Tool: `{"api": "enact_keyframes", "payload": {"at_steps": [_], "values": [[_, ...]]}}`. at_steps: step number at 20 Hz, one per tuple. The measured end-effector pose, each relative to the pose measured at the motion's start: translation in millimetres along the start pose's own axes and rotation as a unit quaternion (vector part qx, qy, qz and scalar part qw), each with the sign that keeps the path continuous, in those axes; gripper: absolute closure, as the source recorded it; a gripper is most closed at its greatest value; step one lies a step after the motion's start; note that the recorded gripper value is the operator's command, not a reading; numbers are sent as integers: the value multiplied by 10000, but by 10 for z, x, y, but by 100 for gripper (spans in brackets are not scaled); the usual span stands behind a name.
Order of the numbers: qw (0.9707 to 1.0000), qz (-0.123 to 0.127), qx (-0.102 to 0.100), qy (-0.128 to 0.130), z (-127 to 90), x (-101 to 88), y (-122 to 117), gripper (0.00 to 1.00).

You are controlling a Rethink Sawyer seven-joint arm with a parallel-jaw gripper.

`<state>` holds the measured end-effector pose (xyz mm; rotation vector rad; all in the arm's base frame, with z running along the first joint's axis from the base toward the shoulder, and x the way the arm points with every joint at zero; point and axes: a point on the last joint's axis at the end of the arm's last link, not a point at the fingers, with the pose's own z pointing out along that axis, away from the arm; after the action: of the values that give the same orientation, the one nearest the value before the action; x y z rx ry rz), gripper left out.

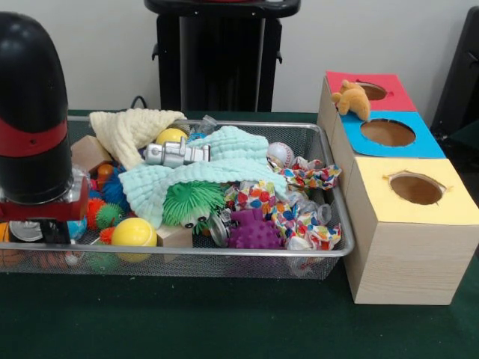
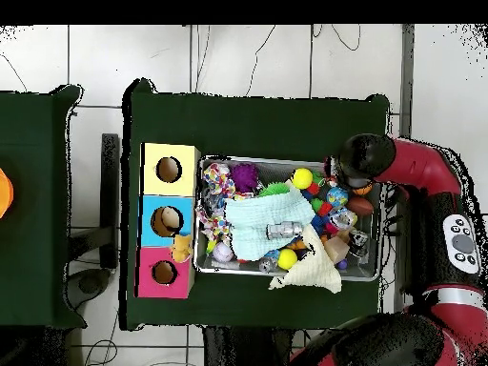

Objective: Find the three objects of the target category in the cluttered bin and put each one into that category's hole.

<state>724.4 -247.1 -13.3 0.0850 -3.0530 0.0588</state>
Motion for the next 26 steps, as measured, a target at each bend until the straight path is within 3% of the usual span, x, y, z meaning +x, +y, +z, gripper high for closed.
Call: {"api": "enact_keyframes", "payload": {"at_steps": [14,26], "values": [[9999,14,125,-96,-359,-53,-89,100],[10000,27,4,25,-137,18,-49,100]]}}
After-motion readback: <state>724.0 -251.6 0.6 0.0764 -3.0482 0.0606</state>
